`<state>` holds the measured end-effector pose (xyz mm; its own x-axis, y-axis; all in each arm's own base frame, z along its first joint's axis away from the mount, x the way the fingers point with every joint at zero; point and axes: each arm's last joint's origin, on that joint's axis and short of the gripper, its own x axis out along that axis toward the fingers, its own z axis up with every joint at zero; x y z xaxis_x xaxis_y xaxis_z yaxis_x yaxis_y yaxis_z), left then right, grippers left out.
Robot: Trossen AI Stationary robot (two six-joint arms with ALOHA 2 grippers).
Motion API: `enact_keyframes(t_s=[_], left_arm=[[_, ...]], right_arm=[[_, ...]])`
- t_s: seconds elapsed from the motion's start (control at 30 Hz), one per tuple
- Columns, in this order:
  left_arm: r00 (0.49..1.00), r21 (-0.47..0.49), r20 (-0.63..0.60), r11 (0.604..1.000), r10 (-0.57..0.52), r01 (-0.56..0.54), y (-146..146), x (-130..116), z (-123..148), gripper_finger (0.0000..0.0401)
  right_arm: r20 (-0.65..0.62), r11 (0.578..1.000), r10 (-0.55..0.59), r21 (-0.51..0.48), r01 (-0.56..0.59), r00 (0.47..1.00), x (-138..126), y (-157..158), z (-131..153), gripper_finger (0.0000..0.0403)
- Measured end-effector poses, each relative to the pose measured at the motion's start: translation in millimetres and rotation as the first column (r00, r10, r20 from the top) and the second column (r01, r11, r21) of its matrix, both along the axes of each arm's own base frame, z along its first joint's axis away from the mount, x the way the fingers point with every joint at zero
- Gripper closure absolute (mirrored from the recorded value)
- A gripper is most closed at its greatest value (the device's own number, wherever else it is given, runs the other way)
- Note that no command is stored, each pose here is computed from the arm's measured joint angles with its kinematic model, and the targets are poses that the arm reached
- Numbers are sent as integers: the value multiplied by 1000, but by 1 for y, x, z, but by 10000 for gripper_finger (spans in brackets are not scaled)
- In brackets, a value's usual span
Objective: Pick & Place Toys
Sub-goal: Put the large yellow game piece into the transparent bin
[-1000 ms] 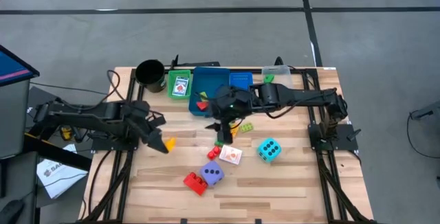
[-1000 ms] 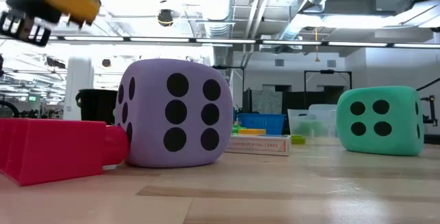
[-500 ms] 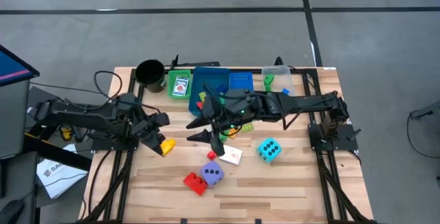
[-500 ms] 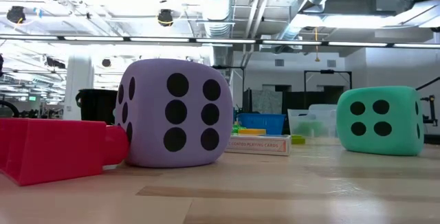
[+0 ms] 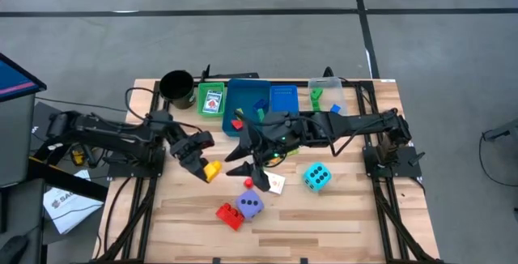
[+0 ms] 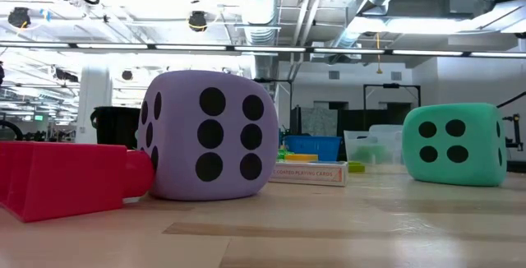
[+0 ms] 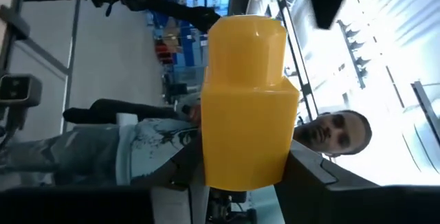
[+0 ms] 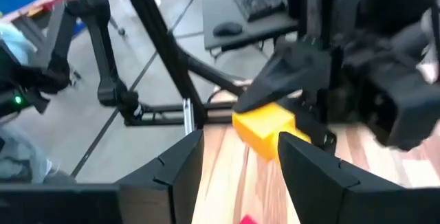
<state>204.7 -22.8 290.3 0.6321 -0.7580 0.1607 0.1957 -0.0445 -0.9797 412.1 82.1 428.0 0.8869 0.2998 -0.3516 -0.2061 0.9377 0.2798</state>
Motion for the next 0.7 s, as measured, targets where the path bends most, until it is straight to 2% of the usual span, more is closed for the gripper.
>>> enact_keyframes(t_s=[0.3, 0.7], left_arm=[[998, 7, 57, 1000, -8, 8, 0, 16, 23, 283], [999, 7, 37, 1000, -13, 13, 0, 23, 20, 283]], right_arm=[[-32, 1000, 11, -23, -12, 999, -1, 0, -4, 219], [-21, 999, -8, -52, 7, 1000, 0, -6, -3, 219]])
